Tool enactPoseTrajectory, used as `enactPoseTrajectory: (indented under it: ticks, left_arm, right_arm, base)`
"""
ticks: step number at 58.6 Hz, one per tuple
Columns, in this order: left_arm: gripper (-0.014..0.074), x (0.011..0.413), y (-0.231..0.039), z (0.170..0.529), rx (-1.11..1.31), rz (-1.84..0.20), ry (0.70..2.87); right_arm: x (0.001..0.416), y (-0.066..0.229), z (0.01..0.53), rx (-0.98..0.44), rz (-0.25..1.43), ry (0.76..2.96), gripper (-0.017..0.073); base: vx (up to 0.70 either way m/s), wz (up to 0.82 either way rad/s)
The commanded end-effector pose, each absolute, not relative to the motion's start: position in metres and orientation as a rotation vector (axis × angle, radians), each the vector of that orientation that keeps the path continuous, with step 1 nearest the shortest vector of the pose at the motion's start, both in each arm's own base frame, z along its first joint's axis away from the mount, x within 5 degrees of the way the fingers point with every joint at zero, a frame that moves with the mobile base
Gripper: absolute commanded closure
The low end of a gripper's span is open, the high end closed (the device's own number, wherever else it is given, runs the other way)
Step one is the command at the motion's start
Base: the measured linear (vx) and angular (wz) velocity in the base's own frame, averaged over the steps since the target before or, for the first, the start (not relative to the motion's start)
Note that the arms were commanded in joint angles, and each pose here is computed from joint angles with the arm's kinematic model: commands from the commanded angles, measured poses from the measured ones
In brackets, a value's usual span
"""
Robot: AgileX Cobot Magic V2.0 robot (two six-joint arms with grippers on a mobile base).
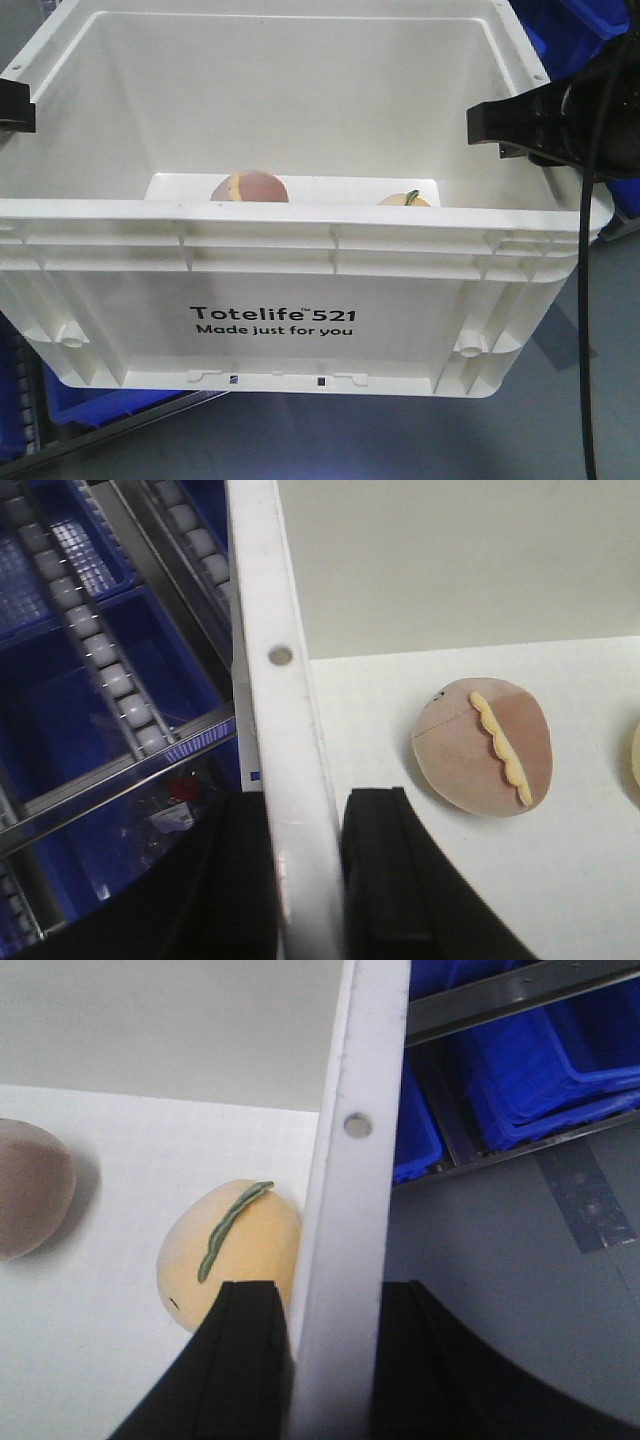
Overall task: Place moving items into box and shelve
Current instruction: 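Carry the tote over the roller shelf between the blue bins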
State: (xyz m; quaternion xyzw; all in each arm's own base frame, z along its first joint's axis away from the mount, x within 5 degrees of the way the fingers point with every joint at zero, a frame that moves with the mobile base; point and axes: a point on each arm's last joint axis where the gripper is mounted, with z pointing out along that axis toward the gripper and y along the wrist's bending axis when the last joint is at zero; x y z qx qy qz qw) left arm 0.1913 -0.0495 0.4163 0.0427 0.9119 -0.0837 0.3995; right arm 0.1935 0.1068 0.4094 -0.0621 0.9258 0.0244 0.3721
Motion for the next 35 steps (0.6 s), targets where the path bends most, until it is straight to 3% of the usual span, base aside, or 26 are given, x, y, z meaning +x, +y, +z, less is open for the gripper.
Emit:
enactPoseTrajectory:
  ticks: [1,35]
  left_arm:
    - [0.0555,0.189,-0.0479,0.4443,0.12,-0.214,2.103]
    - [0.0555,0.189,-0.0479,0.4443,0.12,-0.214,2.103]
  right_arm:
    - [0.1931,0.0994,0.4398,-0.195,0.066,2.151,0.0495]
    - [0.1931,0.0994,0.4398,-0.195,0.066,2.151,0.0495]
  base:
    - [0.01,0.49]
    - [0.02,0.43]
